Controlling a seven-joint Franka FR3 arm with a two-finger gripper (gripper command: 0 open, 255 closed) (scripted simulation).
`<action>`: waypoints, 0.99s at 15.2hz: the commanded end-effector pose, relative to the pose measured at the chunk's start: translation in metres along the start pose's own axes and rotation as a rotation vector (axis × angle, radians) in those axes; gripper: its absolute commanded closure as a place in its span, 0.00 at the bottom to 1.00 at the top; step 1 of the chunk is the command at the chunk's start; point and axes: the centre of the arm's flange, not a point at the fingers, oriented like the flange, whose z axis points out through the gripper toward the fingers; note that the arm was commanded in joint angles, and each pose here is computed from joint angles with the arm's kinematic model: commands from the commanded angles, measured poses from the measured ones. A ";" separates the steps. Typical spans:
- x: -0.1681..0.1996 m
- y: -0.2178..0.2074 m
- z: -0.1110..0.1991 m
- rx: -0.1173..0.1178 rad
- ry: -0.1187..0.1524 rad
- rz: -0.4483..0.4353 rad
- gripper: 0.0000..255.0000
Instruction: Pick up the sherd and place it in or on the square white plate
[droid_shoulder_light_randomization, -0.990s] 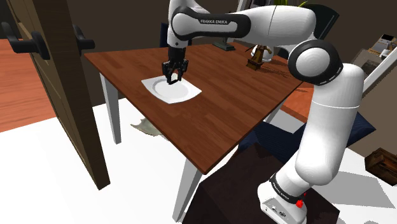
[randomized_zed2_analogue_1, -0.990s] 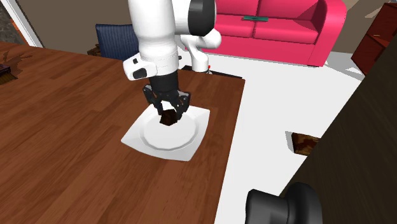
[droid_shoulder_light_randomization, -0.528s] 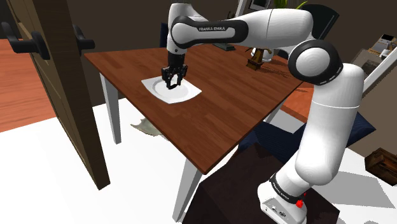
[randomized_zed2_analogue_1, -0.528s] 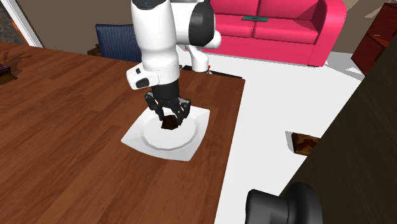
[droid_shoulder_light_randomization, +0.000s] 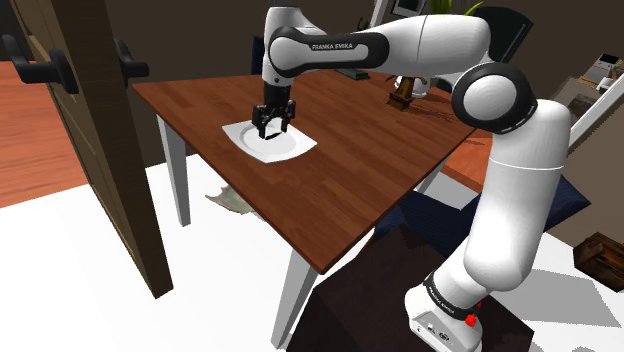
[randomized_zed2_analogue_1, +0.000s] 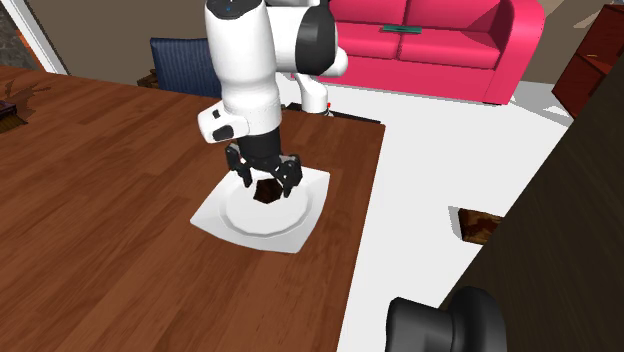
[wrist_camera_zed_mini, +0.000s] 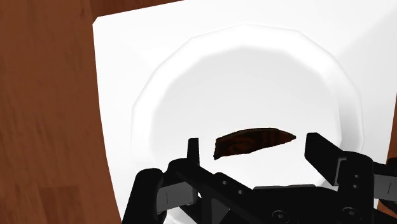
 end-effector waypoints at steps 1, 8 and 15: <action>0.000 0.000 0.000 0.000 -0.001 0.000 0.00; -0.001 -0.001 -0.049 0.000 -0.001 0.000 0.00; -0.001 -0.001 -0.049 0.000 -0.001 0.000 0.00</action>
